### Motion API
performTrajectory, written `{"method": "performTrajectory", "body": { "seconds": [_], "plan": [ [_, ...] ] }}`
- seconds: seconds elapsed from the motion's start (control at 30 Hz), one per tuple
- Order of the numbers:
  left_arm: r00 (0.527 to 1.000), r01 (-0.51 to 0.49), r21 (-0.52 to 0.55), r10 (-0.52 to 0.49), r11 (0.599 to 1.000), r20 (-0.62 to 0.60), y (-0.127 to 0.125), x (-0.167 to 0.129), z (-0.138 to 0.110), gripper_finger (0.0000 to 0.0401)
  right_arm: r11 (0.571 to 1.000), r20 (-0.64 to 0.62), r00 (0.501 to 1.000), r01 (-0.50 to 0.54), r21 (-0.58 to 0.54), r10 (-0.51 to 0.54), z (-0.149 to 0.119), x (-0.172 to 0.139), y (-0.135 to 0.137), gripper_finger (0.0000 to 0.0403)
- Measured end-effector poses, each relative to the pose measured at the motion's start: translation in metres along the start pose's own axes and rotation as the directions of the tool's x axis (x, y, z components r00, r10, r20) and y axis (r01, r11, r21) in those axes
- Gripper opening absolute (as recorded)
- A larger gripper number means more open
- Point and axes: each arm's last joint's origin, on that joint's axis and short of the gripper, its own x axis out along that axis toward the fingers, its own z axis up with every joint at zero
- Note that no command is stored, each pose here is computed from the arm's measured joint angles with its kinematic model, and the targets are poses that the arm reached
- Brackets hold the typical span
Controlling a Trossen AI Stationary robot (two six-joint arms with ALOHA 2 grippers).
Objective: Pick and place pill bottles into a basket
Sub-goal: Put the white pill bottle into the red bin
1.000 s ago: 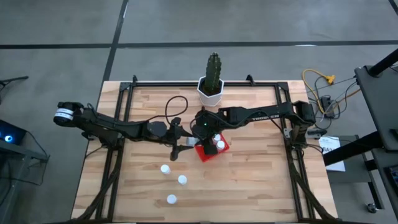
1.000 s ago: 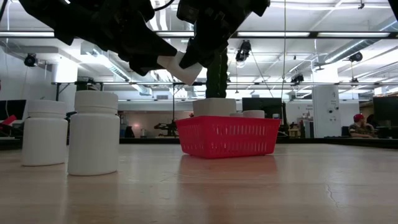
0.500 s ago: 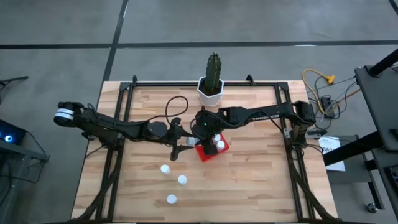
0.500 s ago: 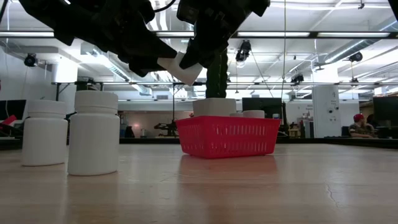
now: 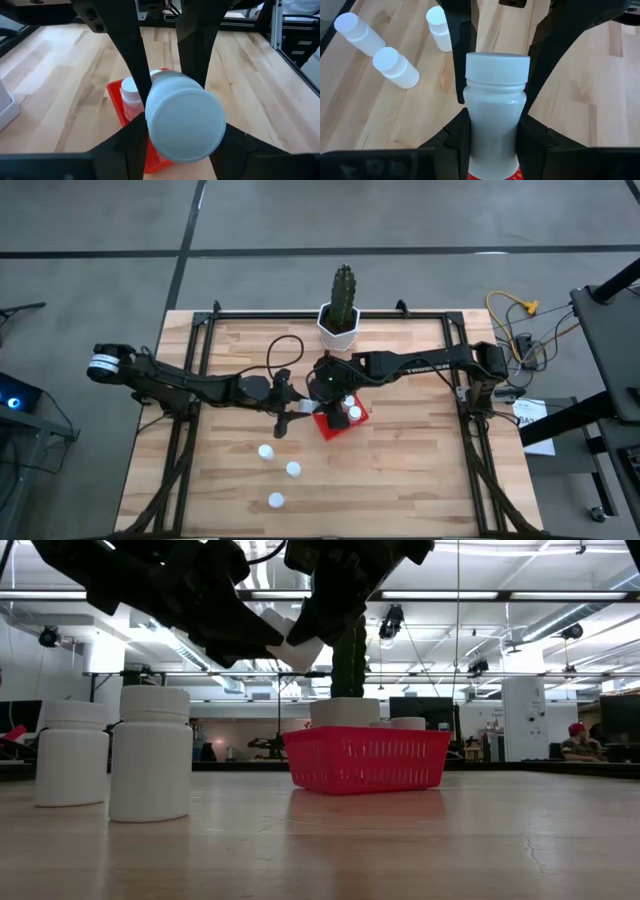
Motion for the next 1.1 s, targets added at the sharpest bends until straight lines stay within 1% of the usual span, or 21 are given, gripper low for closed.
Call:
{"method": "performTrajectory", "body": {
  "seconds": [0.27, 0.4, 0.53, 0.67, 1.1],
  "plan": [
    [1.0, 0.007, -0.003, -0.007, 1.0, 0.02, -0.0005, 0.0, 0.0032, 0.0216, 1.0, -0.005, 1.0, -0.001, -0.005, 0.001, -0.0005, 0.0001, 0.0002, 0.0103],
    [1.0, 0.008, -0.003, -0.008, 1.0, 0.018, -0.0005, 0.0001, 0.0029, 0.0234, 1.0, -0.005, 1.0, -0.001, -0.005, 0.001, -0.0005, 0.0001, 0.0001, 0.0103],
    [1.0, 0.007, -0.003, -0.007, 1.0, 0.018, -0.0005, 0.0001, 0.0029, 0.0237, 1.0, -0.004, 1.0, -0.001, -0.005, 0.001, -0.0004, 0.0001, 0.0002, 0.0103],
    [0.999, 0.008, -0.004, -0.008, 1.0, 0.044, -0.0006, 0.0001, 0.0053, 0.0238, 1.0, -0.004, 1.0, -0.001, -0.003, 0.001, -0.0004, 0.0001, 0.0002, 0.0103],
    [0.999, 0.003, -0.002, -0.003, 1.0, 0.037, -0.0004, 0.0001, 0.0045, 0.0237, 1.0, -0.003, 1.0, -0.001, -0.003, 0.001, -0.0003, 0.0002, 0.0002, 0.0102]
  ]
}}
